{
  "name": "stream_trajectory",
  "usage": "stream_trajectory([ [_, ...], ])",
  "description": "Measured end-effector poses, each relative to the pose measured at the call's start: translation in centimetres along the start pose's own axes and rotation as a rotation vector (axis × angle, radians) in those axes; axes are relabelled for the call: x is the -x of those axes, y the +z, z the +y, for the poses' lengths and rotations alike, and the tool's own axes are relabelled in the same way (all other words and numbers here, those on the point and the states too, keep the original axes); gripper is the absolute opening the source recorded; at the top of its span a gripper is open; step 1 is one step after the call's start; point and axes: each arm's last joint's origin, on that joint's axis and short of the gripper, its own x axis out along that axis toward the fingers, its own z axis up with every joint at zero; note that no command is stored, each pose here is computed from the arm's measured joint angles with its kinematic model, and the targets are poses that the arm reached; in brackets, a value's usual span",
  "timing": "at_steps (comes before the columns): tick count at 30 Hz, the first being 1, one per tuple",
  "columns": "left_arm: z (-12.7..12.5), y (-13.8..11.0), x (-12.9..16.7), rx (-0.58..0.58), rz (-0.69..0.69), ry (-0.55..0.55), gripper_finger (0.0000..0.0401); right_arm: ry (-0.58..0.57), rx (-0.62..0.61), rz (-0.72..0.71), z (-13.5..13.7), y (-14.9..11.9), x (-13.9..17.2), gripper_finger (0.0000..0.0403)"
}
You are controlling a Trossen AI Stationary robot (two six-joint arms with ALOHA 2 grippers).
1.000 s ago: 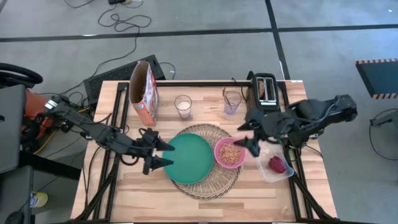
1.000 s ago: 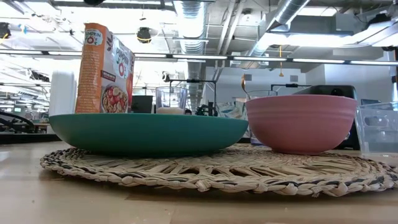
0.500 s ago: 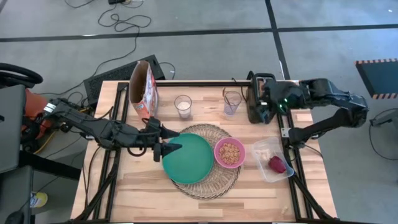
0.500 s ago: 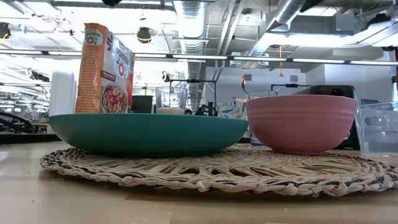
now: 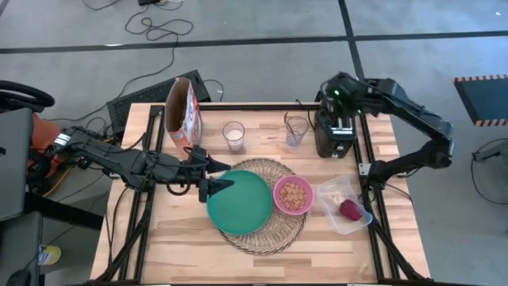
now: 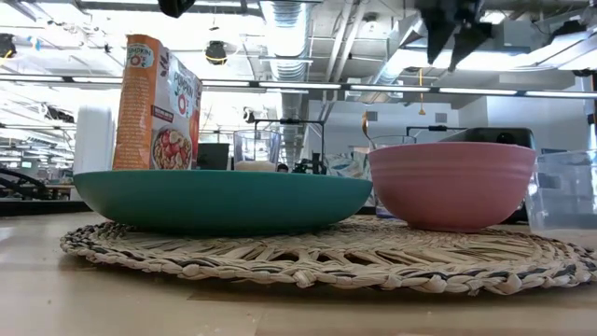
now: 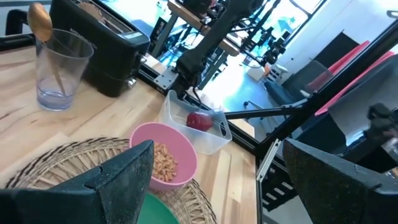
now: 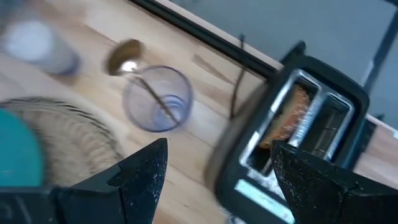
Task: Arrange a breakfast setting
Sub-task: Put the toasted bagel on the green plate
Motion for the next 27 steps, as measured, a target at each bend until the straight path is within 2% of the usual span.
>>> stream_trajectory([
  [6,0.0,0.0,0.0,-0.002,0.004,0.003,0.0338,-0.102,-0.029,0.116,-1.8,1.5,-3.0,0.0310],
  [15,0.1,-0.1,0.0,-0.003,0.008,0.009,0.0338,-0.146,-0.087,0.211,-5.1,3.2,-5.8,0.0310],
  [20,0.1,-0.1,0.0,-0.002,0.005,0.013,0.0338,-0.127,-0.120,0.255,-6.4,3.7,-7.0,0.0309],
  [27,0.2,-0.2,0.0,-0.002,0.011,0.020,0.0338,-0.104,-0.148,0.327,-7.2,4.2,-8.8,0.0285],
])
